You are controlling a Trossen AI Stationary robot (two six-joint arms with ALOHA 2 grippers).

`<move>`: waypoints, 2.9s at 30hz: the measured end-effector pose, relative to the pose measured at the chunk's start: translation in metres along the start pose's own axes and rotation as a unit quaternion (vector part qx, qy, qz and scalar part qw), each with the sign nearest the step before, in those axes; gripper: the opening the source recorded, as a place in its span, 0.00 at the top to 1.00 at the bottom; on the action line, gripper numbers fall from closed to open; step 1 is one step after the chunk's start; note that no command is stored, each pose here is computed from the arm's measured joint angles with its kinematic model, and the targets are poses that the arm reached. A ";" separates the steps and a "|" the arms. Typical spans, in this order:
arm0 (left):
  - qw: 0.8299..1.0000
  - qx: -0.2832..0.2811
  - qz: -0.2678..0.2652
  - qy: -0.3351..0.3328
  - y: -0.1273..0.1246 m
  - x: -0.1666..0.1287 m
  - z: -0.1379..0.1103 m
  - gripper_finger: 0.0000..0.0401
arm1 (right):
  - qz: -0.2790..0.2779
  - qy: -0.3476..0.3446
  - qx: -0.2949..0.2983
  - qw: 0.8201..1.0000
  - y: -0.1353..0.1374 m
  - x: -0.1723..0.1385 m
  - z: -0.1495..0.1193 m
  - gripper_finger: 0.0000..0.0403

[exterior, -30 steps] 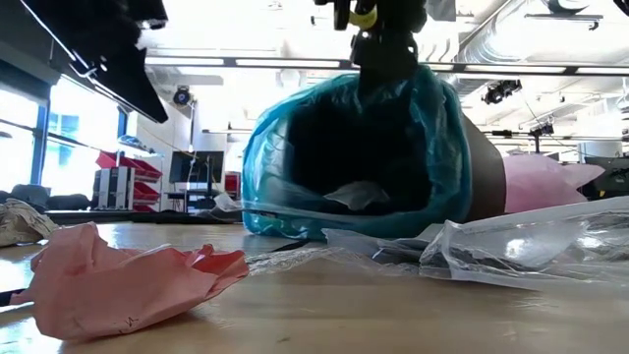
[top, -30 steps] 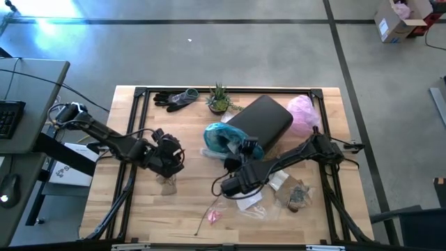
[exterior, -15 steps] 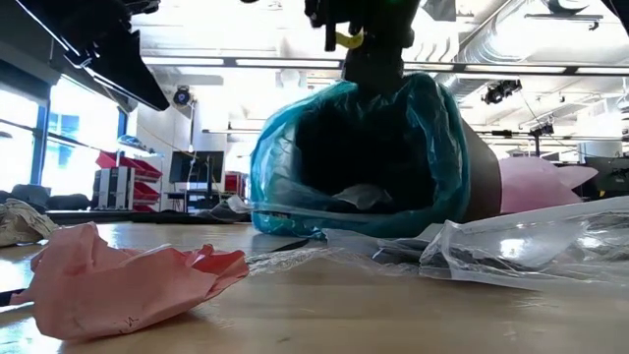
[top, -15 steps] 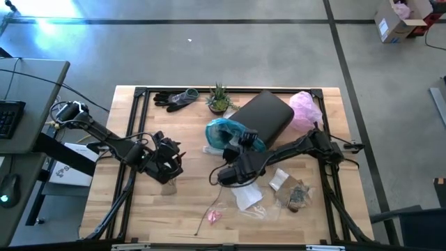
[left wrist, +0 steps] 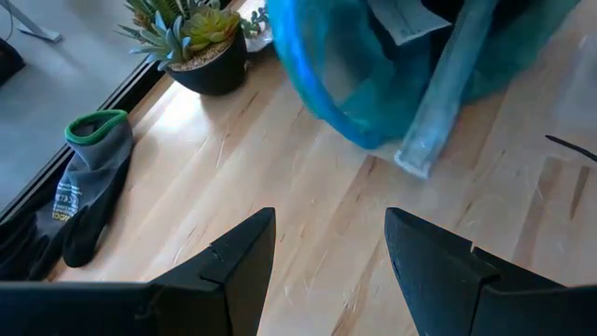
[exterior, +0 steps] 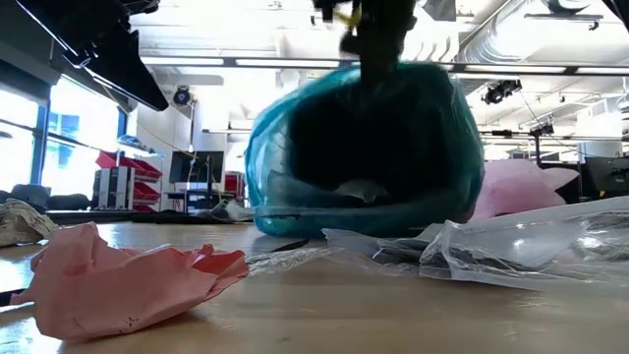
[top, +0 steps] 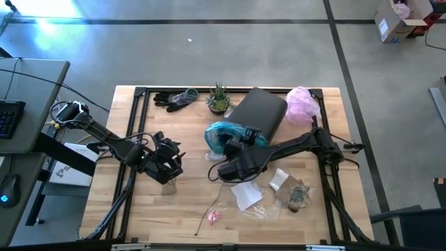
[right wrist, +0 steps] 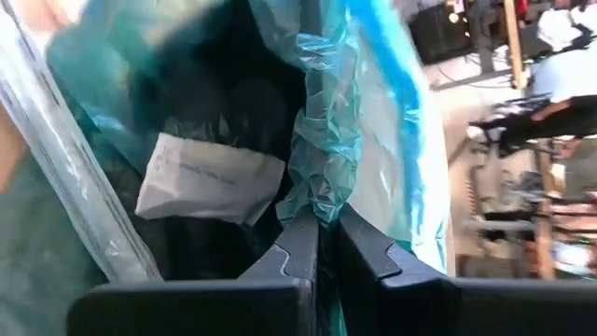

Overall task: Place trash/remove bag and relplace
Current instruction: Adjust the trash bin

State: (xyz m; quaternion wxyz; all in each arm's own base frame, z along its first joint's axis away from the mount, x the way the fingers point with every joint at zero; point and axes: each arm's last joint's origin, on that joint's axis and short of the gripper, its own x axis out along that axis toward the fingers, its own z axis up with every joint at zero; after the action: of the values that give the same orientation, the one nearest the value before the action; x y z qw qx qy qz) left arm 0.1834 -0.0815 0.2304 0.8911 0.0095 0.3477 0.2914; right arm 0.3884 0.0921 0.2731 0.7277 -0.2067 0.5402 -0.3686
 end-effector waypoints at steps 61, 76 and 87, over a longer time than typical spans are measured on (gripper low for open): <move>0.982 -0.043 -0.059 -0.176 0.020 -0.060 0.010 0.53 | 0.314 0.012 0.246 0.917 -0.194 -0.020 0.014 1.00; 0.982 -0.042 -0.059 -0.175 0.020 -0.059 0.010 0.53 | 0.293 0.045 0.221 0.929 -0.176 -0.008 0.012 0.89; 0.982 -0.038 -0.058 -0.175 0.020 -0.059 0.011 0.53 | 0.274 0.014 0.225 0.935 -0.181 -0.021 0.008 0.70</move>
State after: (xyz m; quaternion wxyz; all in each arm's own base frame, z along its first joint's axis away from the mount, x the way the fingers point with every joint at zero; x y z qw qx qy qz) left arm 0.1447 -0.0940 0.2793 0.9534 0.0067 0.1748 0.2459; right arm 0.3358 -0.0093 0.4152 0.8205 0.1234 0.4890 -0.2691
